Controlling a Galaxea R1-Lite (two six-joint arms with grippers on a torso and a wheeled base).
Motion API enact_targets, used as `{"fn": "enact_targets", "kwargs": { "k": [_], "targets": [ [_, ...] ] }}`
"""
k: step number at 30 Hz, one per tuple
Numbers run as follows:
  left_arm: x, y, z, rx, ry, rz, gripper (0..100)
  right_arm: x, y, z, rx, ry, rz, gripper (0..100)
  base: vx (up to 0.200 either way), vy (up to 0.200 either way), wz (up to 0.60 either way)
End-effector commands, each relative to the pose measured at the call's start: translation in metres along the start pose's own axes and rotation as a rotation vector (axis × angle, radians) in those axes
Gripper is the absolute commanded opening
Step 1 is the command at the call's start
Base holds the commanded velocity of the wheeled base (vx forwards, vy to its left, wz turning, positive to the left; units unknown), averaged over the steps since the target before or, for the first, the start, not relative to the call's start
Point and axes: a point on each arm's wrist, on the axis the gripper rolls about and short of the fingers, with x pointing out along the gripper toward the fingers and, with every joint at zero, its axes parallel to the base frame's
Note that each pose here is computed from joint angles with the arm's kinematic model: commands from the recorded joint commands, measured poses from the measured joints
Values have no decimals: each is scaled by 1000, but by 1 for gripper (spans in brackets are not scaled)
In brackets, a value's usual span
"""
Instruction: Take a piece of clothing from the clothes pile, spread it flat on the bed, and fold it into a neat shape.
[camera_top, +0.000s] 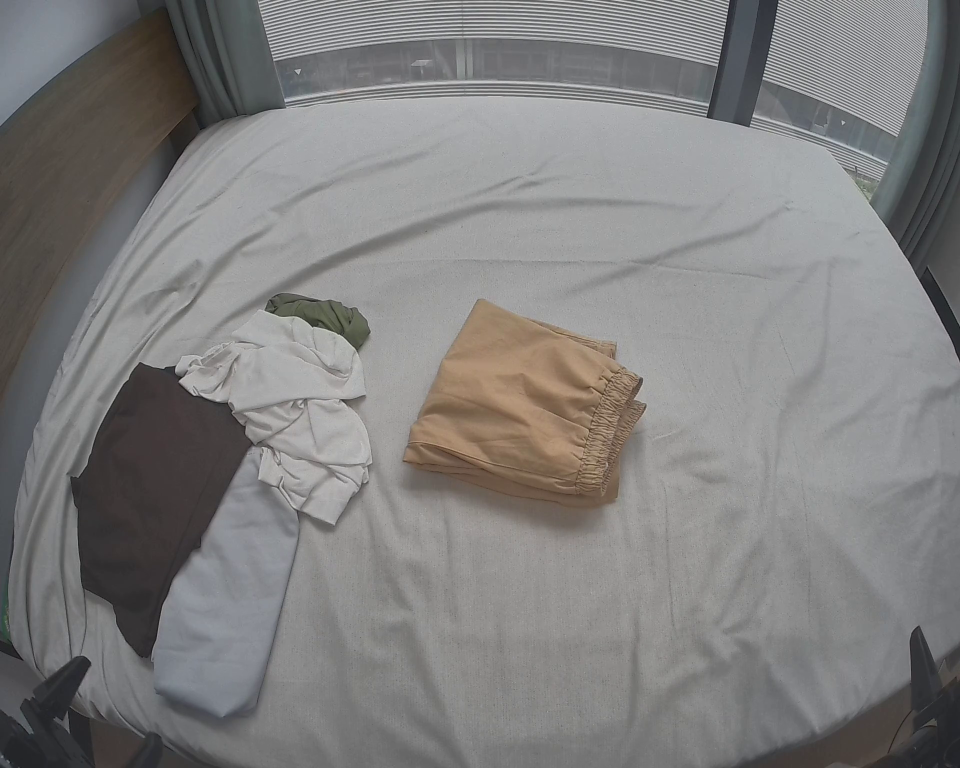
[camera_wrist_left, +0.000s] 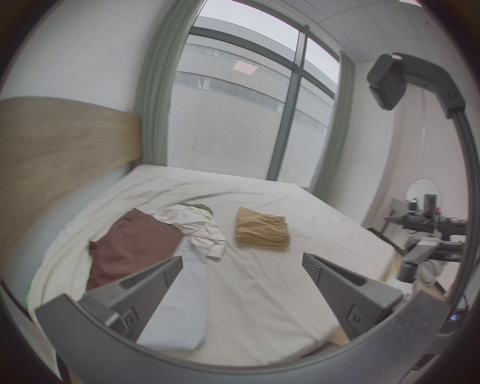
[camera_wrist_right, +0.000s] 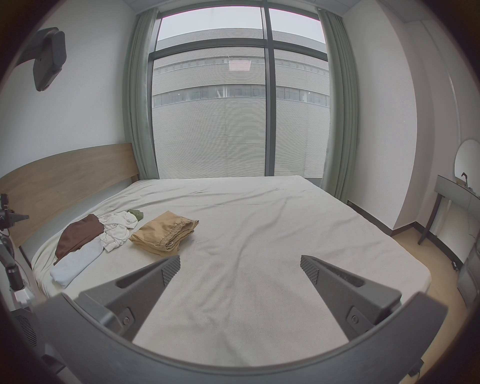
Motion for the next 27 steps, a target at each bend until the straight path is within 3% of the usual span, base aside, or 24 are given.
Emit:
{"fn": "enact_targets", "kwargs": {
  "k": [1,2,6,8,9,12,27],
  "targets": [
    [-1,3,-5,37,-21,166,100,1,-1,-4,-14,16,-51,100,0,0,0],
    [-2,4,-5,65,-18,215,100,1,-2,-4,-29,14,-79,100,0,0,0],
    [-2,6,-10,113,31,275,100,1,-2,-5,-22,22,-76,100,0,0,0],
    [-2,6,-11,102,47,275,100,1,0,-10,8,72,33,100,0,0,0],
    [-3,6,-10,100,50,277,100,0,1,-11,0,89,43,100,0,0,0],
    [-2,6,-11,87,43,281,100,1,1,-10,-32,79,36,100,0,0,0],
    [-2,7,-10,67,32,294,100,1,1,-11,-31,74,66,100,0,0,0]
  ]
}}
